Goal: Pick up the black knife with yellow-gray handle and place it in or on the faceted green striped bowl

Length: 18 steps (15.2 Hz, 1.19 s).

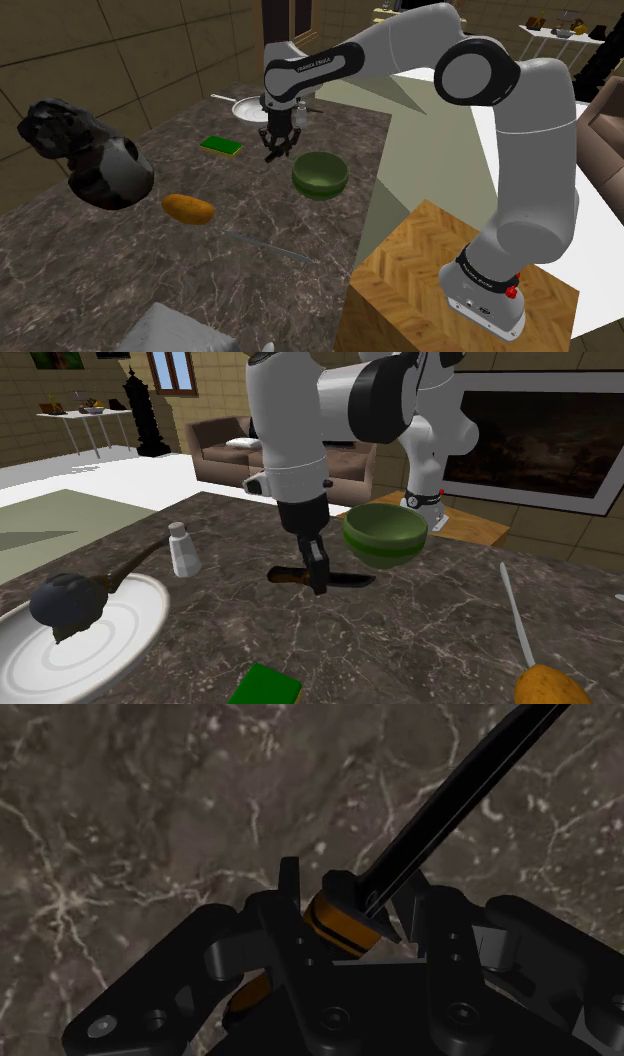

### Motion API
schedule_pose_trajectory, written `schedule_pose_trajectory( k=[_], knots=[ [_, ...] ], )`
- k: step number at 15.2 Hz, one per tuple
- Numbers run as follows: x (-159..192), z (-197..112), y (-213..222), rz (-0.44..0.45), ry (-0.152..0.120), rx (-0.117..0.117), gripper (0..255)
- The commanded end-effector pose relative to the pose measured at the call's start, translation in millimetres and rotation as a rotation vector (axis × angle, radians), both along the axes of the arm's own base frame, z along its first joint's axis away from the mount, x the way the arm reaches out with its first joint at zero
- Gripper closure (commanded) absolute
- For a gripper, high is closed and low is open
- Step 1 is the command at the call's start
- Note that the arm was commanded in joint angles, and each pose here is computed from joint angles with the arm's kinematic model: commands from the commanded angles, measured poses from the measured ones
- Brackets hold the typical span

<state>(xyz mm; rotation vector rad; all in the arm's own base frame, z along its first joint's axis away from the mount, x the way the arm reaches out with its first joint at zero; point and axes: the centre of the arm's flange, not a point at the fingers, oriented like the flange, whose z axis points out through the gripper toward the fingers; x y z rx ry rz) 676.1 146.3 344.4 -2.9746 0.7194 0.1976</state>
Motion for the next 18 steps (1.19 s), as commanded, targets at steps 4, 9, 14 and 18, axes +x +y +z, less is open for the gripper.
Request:
schedule_pose_trajectory(
  k=[4, 9, 14, 18],
  knots=[
    [1, 27, 0, 0.0, 0.0, 0.0, 255],
    [1, 54, 0, 0.0, 0.0, 0.0, 255],
    [1, 80, 0, 0.0, 0.0, 0.0, 255],
    [1, 101, 0, 0.0, 0.0, 0.0, 255]
  ],
)
